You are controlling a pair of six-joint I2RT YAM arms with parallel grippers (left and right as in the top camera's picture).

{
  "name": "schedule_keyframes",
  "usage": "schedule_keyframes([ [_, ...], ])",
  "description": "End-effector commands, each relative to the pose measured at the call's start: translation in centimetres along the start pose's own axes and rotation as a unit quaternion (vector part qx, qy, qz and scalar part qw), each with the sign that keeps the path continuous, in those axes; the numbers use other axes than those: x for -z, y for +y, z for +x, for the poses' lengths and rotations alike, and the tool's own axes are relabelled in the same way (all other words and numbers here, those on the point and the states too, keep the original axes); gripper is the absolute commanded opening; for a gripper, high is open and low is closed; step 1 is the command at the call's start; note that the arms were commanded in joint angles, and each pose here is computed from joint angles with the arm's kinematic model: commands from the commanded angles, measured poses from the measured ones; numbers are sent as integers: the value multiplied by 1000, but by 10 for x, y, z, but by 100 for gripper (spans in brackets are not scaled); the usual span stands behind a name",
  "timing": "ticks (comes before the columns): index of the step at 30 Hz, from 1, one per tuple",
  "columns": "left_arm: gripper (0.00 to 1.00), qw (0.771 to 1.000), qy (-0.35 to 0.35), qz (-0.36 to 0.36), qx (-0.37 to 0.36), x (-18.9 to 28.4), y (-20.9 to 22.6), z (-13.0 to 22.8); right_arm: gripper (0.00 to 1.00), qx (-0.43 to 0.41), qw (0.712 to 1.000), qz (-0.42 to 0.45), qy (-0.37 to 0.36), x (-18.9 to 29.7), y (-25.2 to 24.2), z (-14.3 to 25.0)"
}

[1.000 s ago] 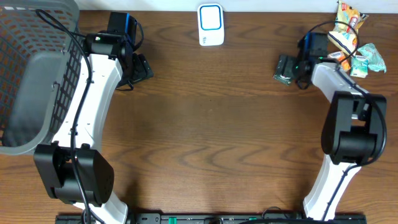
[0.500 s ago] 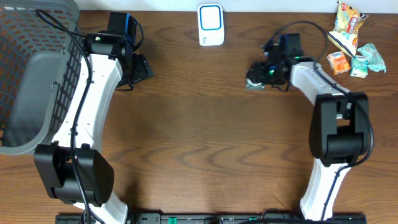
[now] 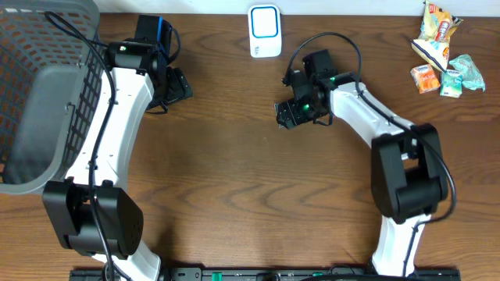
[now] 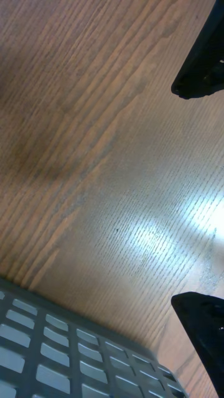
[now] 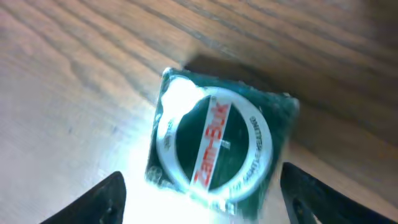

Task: Scan the item barcode
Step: 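Move the right gripper left over the Zam-Buk tin, then lower the right gripper onto the green Zam-Buk tin and grasp it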

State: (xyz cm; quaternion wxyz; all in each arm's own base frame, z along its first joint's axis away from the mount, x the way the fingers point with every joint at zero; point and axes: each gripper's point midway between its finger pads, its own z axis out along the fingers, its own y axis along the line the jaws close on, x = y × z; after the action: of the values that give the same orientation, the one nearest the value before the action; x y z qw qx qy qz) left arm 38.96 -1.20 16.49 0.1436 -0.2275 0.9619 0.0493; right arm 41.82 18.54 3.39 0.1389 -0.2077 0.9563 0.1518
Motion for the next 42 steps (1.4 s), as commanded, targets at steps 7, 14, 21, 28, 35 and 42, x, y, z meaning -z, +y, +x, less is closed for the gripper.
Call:
schedule_keyframes([
  [7, 98, 1000, -5, -5, -6, 2, 3, -2, 66, -82, 994, 75, -15, 25, 11, -3],
  [14, 98, 1000, -5, -5, -6, 2, 3, -2, 42, -102, 993, 67, -13, 14, 30, -2],
  [21, 98, 1000, -5, -5, -6, 2, 3, -2, 1, -72, 996, 57, -2, 3, 57, 4],
  [28, 98, 1000, -5, -5, -6, 2, 3, -2, 1, -62, 990, 123, 14, -22, 44, 21],
  [35, 98, 1000, -5, -5, -6, 2, 3, -2, 1, -117, 972, 203, 4, -22, 2, 30],
  [42, 98, 1000, -5, -5, -6, 2, 3, -2, 1, -164, 951, 261, -17, -3, -40, 24],
])
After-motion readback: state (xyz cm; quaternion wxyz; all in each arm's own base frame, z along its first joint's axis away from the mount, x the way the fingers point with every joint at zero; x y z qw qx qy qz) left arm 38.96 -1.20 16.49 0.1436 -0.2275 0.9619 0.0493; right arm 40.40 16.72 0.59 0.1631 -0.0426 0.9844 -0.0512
